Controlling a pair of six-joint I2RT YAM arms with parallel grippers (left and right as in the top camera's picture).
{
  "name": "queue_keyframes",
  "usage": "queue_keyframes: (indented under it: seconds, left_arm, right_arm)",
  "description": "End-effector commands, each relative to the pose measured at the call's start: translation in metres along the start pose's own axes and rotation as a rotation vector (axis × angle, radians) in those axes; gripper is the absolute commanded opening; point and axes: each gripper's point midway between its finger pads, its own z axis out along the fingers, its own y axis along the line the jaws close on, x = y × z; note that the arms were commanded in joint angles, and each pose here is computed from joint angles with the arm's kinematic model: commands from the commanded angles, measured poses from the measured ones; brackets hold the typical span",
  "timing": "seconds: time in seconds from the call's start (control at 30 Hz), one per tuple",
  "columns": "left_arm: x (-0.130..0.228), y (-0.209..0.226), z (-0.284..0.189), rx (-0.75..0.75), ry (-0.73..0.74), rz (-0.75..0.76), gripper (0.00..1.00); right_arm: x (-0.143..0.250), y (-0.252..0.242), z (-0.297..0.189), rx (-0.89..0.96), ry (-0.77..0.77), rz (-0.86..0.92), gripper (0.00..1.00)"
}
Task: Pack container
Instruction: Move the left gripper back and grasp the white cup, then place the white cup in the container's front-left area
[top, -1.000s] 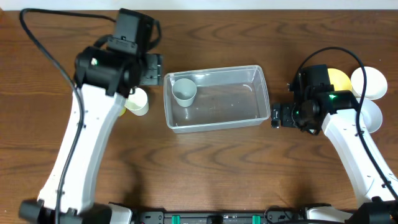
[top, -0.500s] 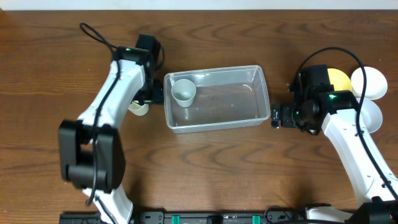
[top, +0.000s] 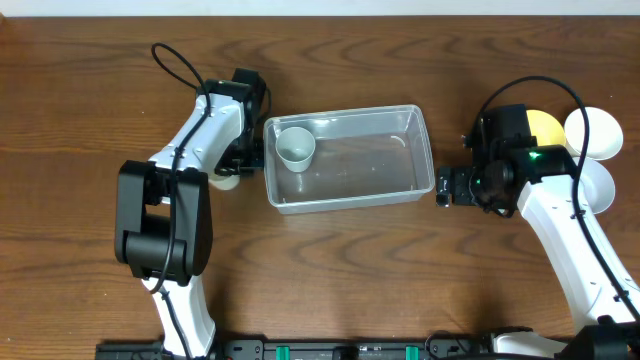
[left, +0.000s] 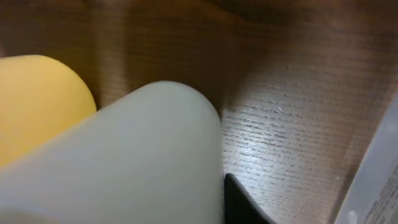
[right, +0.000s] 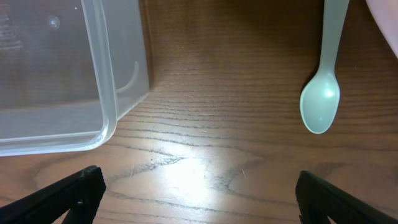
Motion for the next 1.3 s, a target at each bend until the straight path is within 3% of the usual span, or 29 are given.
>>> queue_keyframes:
  seconds: [0.0, 0.33, 0.57, 0.67, 0.8, 0.97, 1.27]
  left_arm:
    - [0.001, 0.003, -0.002, -0.002, 0.0, 0.002, 0.06]
    - [-0.003, 0.007, -0.043, 0.01, -0.041, -0.002, 0.06]
    - [0.003, 0.008, -0.157, 0.092, -0.324, 0.002, 0.06]
    - [0.022, -0.002, -0.208, 0.151, -0.465, 0.041, 0.06]
    - [0.053, -0.036, -0.241, 0.245, -0.543, 0.157, 0.06]
    - [0.075, -0.085, -0.231, 0.259, -0.509, 0.299, 0.06]
    - [0.076, -0.127, -0.149, 0.148, -0.29, 0.405, 0.06]
  right_arm:
    - [-0.003, 0.002, -0.002, 0.002, -0.006, 0.002, 0.99]
    - [-0.003, 0.002, -0.002, 0.002, -0.006, 0.003, 0.99]
    - [-0.003, 0.002, -0.002, 0.002, -0.006, 0.003, 0.99]
    - [-0.003, 0.002, -0.002, 0.001, -0.007, 0.002, 0.99]
    - [-0.003, 0.002, -0.002, 0.001, -0.009, 0.002, 0.99]
    - [-0.003, 0.002, -0.002, 0.001, -0.009, 0.002, 0.99]
    - [-0.002, 0.002, -0.002, 0.001, -0.005, 0.002, 0.99]
